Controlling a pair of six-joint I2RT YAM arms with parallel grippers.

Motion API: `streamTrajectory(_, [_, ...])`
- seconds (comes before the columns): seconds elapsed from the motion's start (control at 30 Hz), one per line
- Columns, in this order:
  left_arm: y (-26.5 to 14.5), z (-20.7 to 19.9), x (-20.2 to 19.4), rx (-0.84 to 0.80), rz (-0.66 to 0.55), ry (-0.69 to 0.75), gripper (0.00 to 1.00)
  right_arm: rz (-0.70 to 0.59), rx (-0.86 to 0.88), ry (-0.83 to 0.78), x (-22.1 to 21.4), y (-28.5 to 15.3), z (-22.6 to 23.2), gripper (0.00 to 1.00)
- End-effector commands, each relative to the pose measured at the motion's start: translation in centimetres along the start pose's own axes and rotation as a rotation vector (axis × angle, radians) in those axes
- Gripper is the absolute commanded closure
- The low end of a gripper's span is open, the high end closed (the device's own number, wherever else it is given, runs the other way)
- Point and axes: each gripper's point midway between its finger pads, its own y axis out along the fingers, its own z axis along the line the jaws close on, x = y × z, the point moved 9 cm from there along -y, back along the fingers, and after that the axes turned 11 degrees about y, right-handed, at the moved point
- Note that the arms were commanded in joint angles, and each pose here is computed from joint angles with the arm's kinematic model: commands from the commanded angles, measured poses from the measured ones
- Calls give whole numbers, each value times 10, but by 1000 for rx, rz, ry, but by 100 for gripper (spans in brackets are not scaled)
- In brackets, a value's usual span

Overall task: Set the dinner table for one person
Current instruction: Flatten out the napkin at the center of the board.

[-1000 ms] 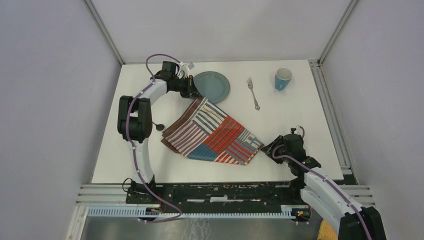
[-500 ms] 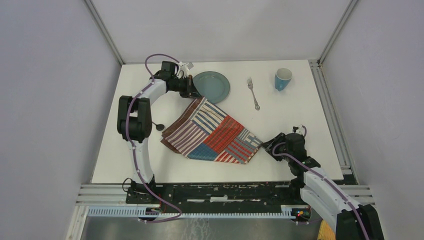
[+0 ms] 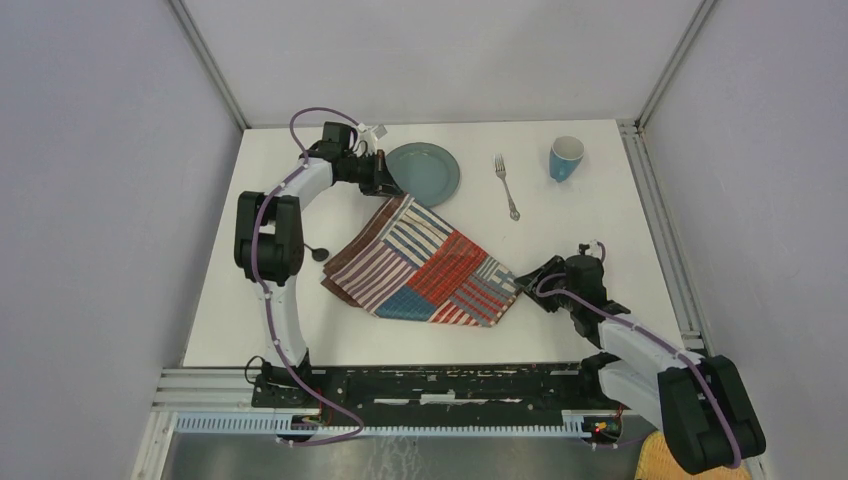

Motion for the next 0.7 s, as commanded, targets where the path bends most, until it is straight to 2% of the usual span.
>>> streamTrajectory(0.0, [-14,-10,24,6,-71,46,98,-14,67,-21,8,9,18,52])
streamTrajectory(0.4, [-13,-8,24,5,-70,40,98,23,37,-30,11,32,22,55])
streamTrajectory(0.47, [-12,-8,24,5,-69,38,98,29,32,-28,11,36,23,65])
streamTrajectory(0.6, [-12,-7,24,16,-68,35,98,54,15,-46,13,43,27,91])
streamTrajectory(0.67, [-12,-7,24,25,-71,33,98,64,23,-56,14,45,31,98])
